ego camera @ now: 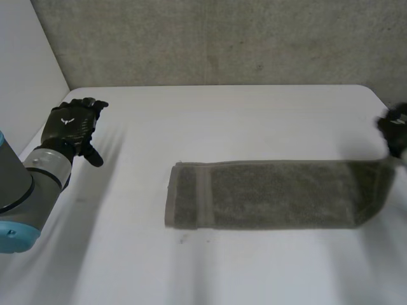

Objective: Fold the towel.

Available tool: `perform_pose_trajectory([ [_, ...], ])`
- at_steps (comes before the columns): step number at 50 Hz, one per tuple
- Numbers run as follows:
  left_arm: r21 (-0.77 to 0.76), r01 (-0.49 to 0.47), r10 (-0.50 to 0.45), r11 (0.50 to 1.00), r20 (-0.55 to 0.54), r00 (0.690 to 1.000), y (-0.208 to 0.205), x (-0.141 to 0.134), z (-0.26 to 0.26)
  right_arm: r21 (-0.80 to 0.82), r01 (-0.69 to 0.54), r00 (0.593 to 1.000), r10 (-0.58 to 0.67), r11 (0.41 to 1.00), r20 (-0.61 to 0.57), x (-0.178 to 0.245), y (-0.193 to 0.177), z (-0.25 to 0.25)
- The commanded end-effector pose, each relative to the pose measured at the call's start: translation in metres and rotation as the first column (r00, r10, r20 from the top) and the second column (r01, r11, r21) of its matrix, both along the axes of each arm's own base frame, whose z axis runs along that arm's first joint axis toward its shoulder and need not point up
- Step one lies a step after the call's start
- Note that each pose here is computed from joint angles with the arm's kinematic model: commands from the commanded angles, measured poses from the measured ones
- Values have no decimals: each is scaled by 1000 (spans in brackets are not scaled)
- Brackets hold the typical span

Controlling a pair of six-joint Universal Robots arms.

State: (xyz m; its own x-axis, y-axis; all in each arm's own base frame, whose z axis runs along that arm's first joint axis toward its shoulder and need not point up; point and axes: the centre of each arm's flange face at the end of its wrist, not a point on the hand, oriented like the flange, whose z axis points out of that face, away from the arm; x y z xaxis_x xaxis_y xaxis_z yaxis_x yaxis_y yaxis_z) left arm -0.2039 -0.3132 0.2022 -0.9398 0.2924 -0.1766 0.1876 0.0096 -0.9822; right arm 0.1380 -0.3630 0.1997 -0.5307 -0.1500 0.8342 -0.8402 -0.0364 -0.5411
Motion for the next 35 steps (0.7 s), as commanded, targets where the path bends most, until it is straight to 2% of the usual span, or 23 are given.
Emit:
perform_pose_trajectory([
  [1,3,0,0,1000,1,1000,2,0,-1,-68,-343,931,348,937,105,122,55,20],
  [2,2,0,0,1000,0,1000,2,0,0,-68,-413,901,418,908,117,148,70,15],
  [3,2,0,0,1000,0,1000,2,0,0,-68,-413,901,419,908,117,148,70,15],
  [4,3,0,0,1000,1,1000,2,0,-1,-64,-486,863,490,872,120,174,88,9],
  [5,3,0,0,1000,1,1000,2,0,-1,-64,-487,863,491,871,120,174,88,9],
  [7,2,0,0,1000,0,1000,2,0,0,-30,-599,792,597,800,125,215,123,-10],
  [8,3,0,0,1000,1,1000,2,0,-1,-30,-599,792,598,800,125,215,123,-10],
  [10,3,0,0,1000,1,1000,2,0,-1,47,-671,738,662,740,127,241,154,-42],
  [11,4,0,0,1000,2,1000,2,0,-1,47,-672,738,663,739,127,241,154,-42],
  [12,4,0,0,1000,2,1000,2,0,-1,83,-702,711,691,707,131,248,168,-56],
  [13,5,0,0,1000,1,1000,2,0,-1,84,-702,711,691,707,131,248,168,-56],
  [15,7,0,0,1000,3,1000,3,0,-2,133,-756,655,739,641,160,259,193,-75],
  [16,8,0,0,1000,2,1000,3,0,-2,134,-756,655,739,641,160,259,193,-75],
  [18,10,0,0,1000,4,1000,3,0,-3,162,-782,623,751,602,220,263,205,-84],
  [24,13,6,-6,1000,6,1000,5,-2,-4,183,-780,623,720,598,305,260,208,-80],
  [28,16,12,-13,1000,6,1000,7,-3,-5,168,-762,636,672,626,380,253,206,-51],
  [29,16,12,-13,1000,6,1000,7,-4,-5,166,-735,659,633,658,406,244,194,-39],
  [30,16,14,-14,1000,6,1000,8,-4,-5,166,-734,659,633,658,406,244,194,-39],
  [31,16,14,-14,1000,6,1000,8,-4,-5,173,-684,699,569,708,433,229,174,-30],
  [32,14,16,-16,1000,6,1000,8,-5,-4,173,-684,699,569,709,434,228,173,-30],
  [34,14,19,-19,1000,6,1000,9,-6,-4,193,-588,749,438,786,498,194,143,-9],
  [35,14,26,-26,1000,6,1000,10,-8,-4,193,-587,749,437,786,499,194,143,-9],
])
